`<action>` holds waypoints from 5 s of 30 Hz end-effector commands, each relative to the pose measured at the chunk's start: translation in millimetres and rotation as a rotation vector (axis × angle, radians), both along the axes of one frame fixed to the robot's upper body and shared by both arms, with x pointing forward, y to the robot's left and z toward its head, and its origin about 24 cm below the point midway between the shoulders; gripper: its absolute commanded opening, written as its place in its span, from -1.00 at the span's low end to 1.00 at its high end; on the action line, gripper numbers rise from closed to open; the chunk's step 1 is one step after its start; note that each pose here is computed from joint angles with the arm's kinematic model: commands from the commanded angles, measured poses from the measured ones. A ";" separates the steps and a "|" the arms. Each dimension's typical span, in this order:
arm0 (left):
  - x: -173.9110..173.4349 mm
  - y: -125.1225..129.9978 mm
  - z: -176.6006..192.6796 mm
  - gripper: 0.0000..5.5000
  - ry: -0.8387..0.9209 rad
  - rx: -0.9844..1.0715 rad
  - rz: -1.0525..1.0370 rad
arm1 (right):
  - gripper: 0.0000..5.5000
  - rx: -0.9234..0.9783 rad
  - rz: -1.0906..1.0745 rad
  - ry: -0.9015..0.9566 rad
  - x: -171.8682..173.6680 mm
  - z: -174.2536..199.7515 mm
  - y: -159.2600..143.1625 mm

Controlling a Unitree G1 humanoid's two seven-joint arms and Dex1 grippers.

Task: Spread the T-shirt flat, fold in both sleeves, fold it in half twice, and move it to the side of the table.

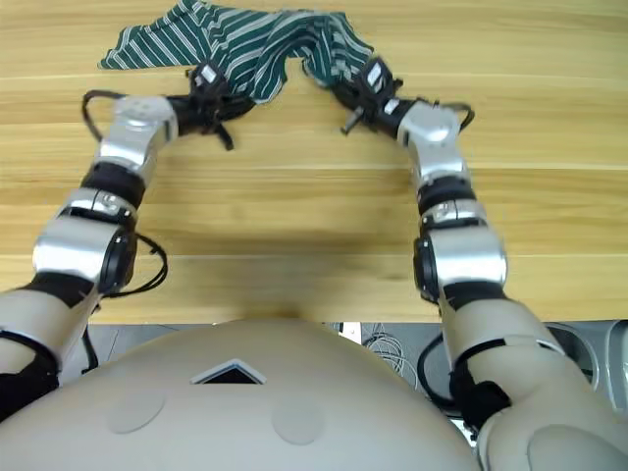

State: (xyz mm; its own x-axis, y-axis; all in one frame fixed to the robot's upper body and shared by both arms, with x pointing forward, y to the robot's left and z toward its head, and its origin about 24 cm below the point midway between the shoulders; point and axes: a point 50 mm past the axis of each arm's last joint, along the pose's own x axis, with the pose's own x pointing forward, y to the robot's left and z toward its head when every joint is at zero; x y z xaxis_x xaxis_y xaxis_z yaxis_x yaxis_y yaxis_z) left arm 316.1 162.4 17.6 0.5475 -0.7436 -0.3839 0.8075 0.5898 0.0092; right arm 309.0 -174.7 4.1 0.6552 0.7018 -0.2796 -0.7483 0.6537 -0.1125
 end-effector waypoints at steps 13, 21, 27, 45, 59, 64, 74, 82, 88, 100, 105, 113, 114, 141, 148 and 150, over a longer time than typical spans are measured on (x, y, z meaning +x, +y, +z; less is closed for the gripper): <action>-227.6 84.4 53.5 -1.00 0.299 -0.236 -0.345 | -0.98 -0.158 0.471 -0.010 -159.7 68.3 -104.2; -254.6 79.1 27.4 -1.00 0.361 -0.045 -0.403 | -0.98 -0.234 0.557 -0.010 -188.0 71.9 -72.0; -241.2 71.1 23.7 -1.00 0.259 -0.070 -0.306 | -0.60 -0.315 0.535 0.044 -175.7 58.8 -74.8; -227.4 51.8 34.0 -1.00 0.148 -0.187 -0.168 | -0.34 -0.661 0.600 -0.047 -198.9 69.7 -42.9; -218.7 49.2 36.3 -1.00 0.104 -0.227 -0.126 | -0.99 -0.682 0.585 0.005 -197.3 69.3 -52.0; -170.2 42.1 57.8 -1.00 -0.158 -0.252 0.018 | -0.99 -0.447 0.467 -0.290 -147.2 106.1 -36.4; -21.9 84.0 198.4 -1.00 -0.649 -0.367 0.272 | -0.99 0.068 0.090 -0.565 15.6 216.7 -34.8; 7.2 61.3 245.0 -1.00 -0.660 -0.436 0.122 | -0.99 0.190 0.123 -0.538 31.7 254.5 -36.9; 101.8 51.0 304.7 -1.00 -0.604 -0.012 0.737 | -0.99 -0.080 -0.380 -0.505 113.1 319.7 21.7; 53.1 13.3 457.1 -1.00 -0.997 -0.248 0.840 | -0.99 -0.029 -0.436 -0.852 76.7 439.0 73.0; 82.5 -17.8 404.4 -1.00 -0.867 -0.162 0.695 | -0.99 -0.192 -0.319 -0.586 112.4 334.2 57.4; -20.0 3.5 -56.7 -1.00 0.088 0.178 0.050 | -0.99 -0.152 0.113 -0.082 -7.0 -5.7 -3.3; -83.3 35.9 -90.7 -1.00 0.200 0.122 0.053 | -0.99 -0.088 0.125 -0.065 -52.2 -25.2 -18.2; -198.3 50.4 185.4 -1.00 -0.749 -0.676 -0.192 | -0.99 0.378 0.290 -0.685 -130.7 200.9 -71.0; -61.3 36.9 194.1 -1.00 -0.723 -0.631 0.119 | -0.99 0.237 0.016 -0.676 -41.6 207.2 -66.9; 1.4 33.7 198.5 -1.00 -0.657 -0.548 0.227 | -0.99 0.150 -0.067 -0.623 0.3 207.7 -62.8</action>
State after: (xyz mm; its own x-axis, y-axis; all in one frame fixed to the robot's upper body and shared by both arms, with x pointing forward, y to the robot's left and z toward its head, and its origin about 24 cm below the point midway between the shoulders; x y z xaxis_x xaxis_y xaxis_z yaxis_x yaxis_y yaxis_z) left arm 246.4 204.0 213.2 0.5518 -0.6205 0.5572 0.6679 0.7289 0.1504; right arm 260.7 -242.8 210.3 0.5985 0.7147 0.3620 -0.5847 0.6985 -0.4125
